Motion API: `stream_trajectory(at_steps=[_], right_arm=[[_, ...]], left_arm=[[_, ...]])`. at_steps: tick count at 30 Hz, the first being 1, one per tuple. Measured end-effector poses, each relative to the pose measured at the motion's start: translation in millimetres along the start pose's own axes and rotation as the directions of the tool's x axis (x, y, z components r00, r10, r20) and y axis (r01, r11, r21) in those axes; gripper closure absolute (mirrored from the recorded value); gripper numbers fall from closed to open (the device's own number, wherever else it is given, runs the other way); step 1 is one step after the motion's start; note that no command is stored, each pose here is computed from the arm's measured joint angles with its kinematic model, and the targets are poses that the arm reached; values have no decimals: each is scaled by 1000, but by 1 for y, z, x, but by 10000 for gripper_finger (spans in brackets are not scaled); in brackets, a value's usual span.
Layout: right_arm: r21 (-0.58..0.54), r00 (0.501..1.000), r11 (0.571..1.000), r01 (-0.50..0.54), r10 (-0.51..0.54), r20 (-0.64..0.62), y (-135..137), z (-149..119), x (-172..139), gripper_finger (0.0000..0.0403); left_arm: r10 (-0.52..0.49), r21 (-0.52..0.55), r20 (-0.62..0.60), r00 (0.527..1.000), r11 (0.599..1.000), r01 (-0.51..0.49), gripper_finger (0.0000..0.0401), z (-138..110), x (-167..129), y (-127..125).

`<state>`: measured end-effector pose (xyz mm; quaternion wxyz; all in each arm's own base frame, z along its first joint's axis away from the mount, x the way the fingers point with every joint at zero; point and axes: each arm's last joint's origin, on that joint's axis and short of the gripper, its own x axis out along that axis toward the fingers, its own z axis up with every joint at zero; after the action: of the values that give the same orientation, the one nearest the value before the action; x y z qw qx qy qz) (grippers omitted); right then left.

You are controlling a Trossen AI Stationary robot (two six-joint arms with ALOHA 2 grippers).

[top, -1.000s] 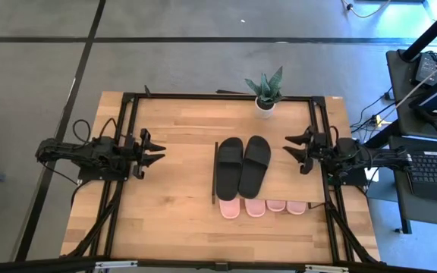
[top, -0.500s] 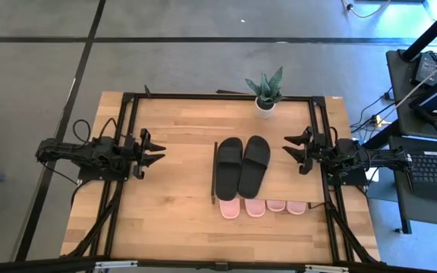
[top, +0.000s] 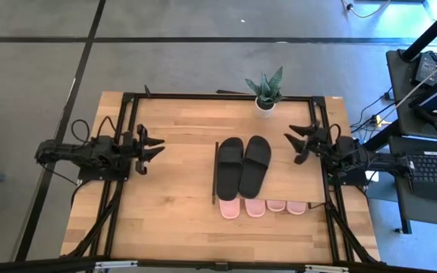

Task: Pick and place slides into the shelf
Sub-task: Return to Home Position

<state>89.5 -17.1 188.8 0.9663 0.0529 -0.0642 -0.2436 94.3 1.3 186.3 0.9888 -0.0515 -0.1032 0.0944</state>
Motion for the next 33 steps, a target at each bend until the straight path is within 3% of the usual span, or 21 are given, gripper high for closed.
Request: stream_trajectory(at_steps=[4,10,15,23,29,33], right_arm=[[-23,998,998,66,-66,12,-6,1,2,203],[-85,983,980,181,-178,44,-16,4,4,203],[-139,955,946,292,-280,100,-25,10,4,203],[-174,819,800,574,-559,131,-43,11,1,203],[-201,762,736,646,-633,135,-51,10,-1,203],[-216,733,704,676,-672,104,-58,-5,0,203]], left_arm=[[13,14,10,1000,1000,-13,290,1,1,4],[164,82,29,986,983,-166,290,3,2,19],[283,155,51,958,945,-287,290,5,1,31],[454,242,88,887,854,-461,290,8,-3,48],[553,255,112,826,787,-562,290,10,-8,58],[586,262,121,801,760,-595,290,11,-10,63]])
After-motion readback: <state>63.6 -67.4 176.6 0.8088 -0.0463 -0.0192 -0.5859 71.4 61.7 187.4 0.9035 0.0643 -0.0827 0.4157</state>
